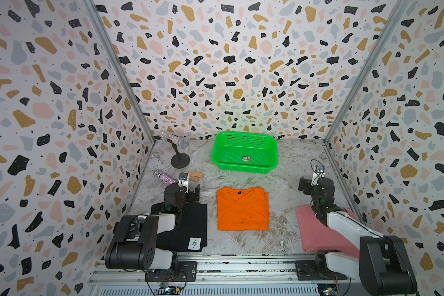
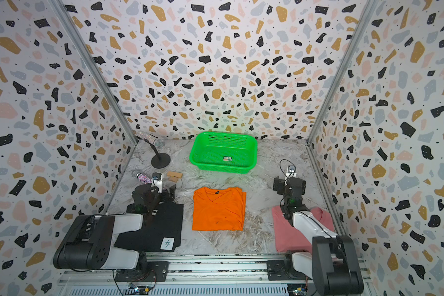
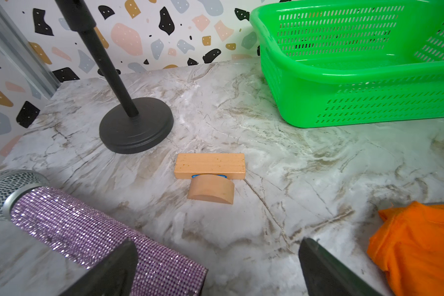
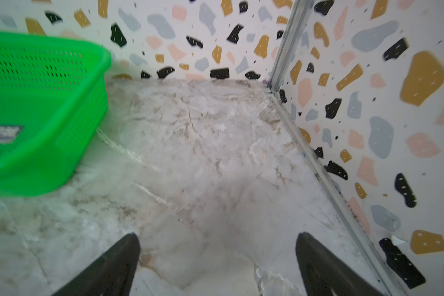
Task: Put the folded t-shirts into the basket
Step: Pick up the T-shirt from the center of the board.
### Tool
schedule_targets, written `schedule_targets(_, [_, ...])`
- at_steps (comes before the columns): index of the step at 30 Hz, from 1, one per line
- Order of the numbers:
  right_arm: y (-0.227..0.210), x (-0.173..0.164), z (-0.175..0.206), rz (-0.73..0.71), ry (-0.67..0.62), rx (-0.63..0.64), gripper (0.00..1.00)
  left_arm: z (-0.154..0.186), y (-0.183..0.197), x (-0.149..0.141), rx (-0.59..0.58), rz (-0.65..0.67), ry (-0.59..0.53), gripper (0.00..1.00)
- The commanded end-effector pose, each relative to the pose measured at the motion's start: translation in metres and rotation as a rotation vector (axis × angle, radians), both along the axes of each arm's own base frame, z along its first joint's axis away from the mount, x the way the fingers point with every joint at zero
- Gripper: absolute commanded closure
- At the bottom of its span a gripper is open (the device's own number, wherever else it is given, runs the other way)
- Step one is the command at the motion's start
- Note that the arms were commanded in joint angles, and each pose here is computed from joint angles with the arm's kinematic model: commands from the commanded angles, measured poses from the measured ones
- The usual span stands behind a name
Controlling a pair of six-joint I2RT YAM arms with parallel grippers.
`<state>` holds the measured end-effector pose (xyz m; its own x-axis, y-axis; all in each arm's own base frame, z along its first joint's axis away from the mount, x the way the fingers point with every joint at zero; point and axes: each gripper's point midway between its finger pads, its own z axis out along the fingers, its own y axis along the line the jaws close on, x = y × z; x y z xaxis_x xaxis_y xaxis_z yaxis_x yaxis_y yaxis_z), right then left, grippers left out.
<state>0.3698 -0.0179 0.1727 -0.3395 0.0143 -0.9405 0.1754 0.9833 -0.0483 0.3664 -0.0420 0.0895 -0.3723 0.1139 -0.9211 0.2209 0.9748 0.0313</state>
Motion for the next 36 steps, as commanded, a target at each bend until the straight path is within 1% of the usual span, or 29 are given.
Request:
schedule_targets(1, [-0.021,-0.025,0.034,-0.232,0.05,0.232,0.0,0.025,-0.023,0.007,-0.001,-0.137,-0.006,0.0])
schedule_targets(2, [-0.032,-0.041,0.035,-0.341,0.094,0.293,0.0,0.022,-0.029,0.005,-0.003,-0.182,0.039,0.0])
schedule_targets(3, [-0.038,-0.053,0.039,-0.41,0.108,0.326,0.0,0.028,-0.037,0.008,-0.006,-0.23,0.077,0.0])
schedule_targets(4, [-0.042,-0.06,0.044,-0.445,0.103,0.333,0.0,0.03,-0.043,0.008,-0.013,-0.272,0.125,0.0])
schedule_targets(5, [-0.042,-0.064,0.05,-0.448,0.076,0.362,0.0,0.038,-0.048,0.01,-0.017,-0.304,0.155,0.0])
schedule_targets(6, [-0.037,-0.064,0.056,-0.408,0.056,0.384,0.0,0.046,-0.053,0.012,-0.026,-0.337,0.173,0.0])
schedule_targets(7, [-0.026,-0.06,0.065,-0.329,0.035,0.398,0.0,0.05,-0.058,0.009,-0.035,-0.37,0.209,0.0])
schedule_targets(8, [-0.014,-0.056,0.073,-0.245,0.027,0.408,0.0,0.064,-0.064,0.011,-0.04,-0.407,0.213,0.0])
schedule_targets(9, [-0.005,-0.053,0.08,-0.191,0.037,0.417,0.0,0.07,-0.071,0.006,-0.056,-0.449,0.266,0.0])
schedule_targets(11, [0.019,-0.05,0.077,-0.077,0.144,0.46,0.0,0.078,-0.086,-0.009,-0.085,-0.531,0.382,0.0])
schedule_targets(12, [0.043,-0.047,0.071,0.037,0.227,0.501,0.0,0.08,-0.097,-0.02,-0.109,-0.571,0.448,0.0])
schedule_targets(15, [0.097,-0.044,0.041,0.269,0.45,0.632,0.0,0.078,-0.118,-0.041,-0.164,-0.642,0.58,0.0])
schedule_targets(17, [0.132,-0.05,0.02,0.416,0.589,0.717,0.01,0.077,-0.13,-0.05,-0.268,-0.685,0.658,0.0])
schedule_targets(19, [0.153,-0.057,-0.004,0.487,0.703,0.743,0.05,0.072,-0.134,-0.049,-0.342,-0.658,0.721,0.0])
schedule_targets(20, [0.162,-0.061,-0.016,0.505,0.754,0.749,0.07,0.066,-0.134,-0.046,-0.37,-0.622,0.742,0.0])
schedule_targets(22, [0.176,-0.064,-0.032,0.547,0.815,0.771,0.09,0.051,-0.132,-0.039,-0.406,-0.541,0.776,0.0])
schedule_targets(24, [0.185,-0.063,-0.043,0.568,0.844,0.774,0.09,0.037,-0.13,-0.034,-0.423,-0.475,0.788,0.0])
schedule_targets(26, [0.187,-0.06,-0.056,0.564,0.872,0.773,0.1,0.026,-0.13,-0.031,-0.412,-0.432,0.789,0.0])
schedule_targets(30, [0.196,-0.054,-0.086,0.568,0.95,0.829,0.23,0.009,-0.129,-0.03,-0.404,-0.356,0.805,0.0])
schedule_targets(32, [0.201,-0.054,-0.099,0.576,0.977,0.852,0.24,0.001,-0.13,-0.032,-0.419,-0.334,0.814,0.0])
schedule_targets(36, [0.199,-0.051,-0.119,0.561,1.001,0.826,0.23,-0.016,-0.132,-0.036,-0.453,-0.295,0.85,0.0])
